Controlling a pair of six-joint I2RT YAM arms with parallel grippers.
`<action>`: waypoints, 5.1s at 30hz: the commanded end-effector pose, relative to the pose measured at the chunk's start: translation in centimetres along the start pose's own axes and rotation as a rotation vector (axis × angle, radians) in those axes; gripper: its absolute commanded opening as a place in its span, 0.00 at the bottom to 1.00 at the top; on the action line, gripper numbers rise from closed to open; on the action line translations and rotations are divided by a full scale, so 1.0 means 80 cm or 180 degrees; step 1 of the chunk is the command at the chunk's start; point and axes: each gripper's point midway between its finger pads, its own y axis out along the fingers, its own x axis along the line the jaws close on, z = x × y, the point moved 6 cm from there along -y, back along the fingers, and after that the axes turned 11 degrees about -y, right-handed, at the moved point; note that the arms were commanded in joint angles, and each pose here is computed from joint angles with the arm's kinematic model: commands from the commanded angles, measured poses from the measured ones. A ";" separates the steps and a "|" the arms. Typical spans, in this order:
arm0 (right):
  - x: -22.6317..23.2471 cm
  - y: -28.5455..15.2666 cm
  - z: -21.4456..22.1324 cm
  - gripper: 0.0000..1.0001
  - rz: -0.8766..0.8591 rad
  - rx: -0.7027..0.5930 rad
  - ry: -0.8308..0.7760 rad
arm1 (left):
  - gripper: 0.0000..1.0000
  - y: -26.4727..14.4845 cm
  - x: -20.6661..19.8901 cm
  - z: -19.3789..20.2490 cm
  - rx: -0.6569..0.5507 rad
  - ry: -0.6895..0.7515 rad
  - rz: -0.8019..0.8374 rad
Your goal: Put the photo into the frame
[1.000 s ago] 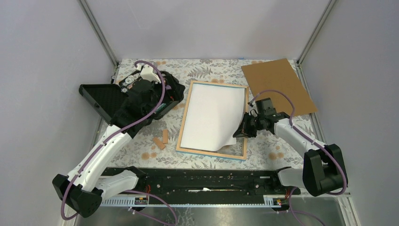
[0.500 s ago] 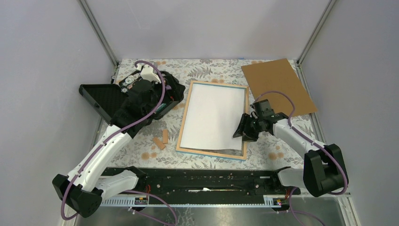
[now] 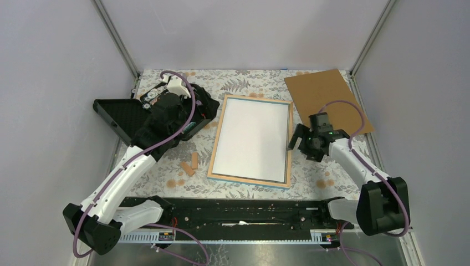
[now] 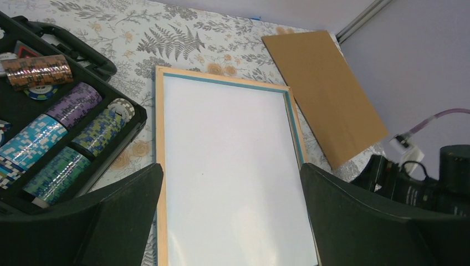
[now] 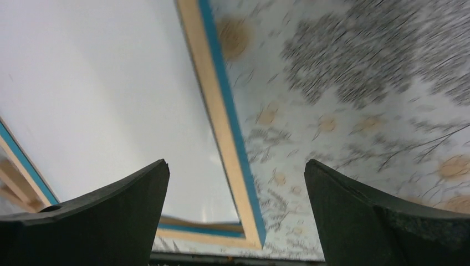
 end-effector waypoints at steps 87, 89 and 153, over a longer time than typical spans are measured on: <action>-0.361 0.064 -0.197 0.92 0.0114 -0.2582 0.2615 | 0.98 0.045 -0.053 0.149 0.0909 0.0734 0.0009; -0.356 0.058 -0.202 0.89 -0.0025 -0.2697 0.2572 | 0.98 0.044 -0.054 0.148 0.0905 0.0731 0.0020; 0.104 -0.306 -0.129 0.00 -0.1984 -0.2679 -0.1964 | 0.99 -0.029 -0.071 0.002 0.0654 -0.0827 0.0474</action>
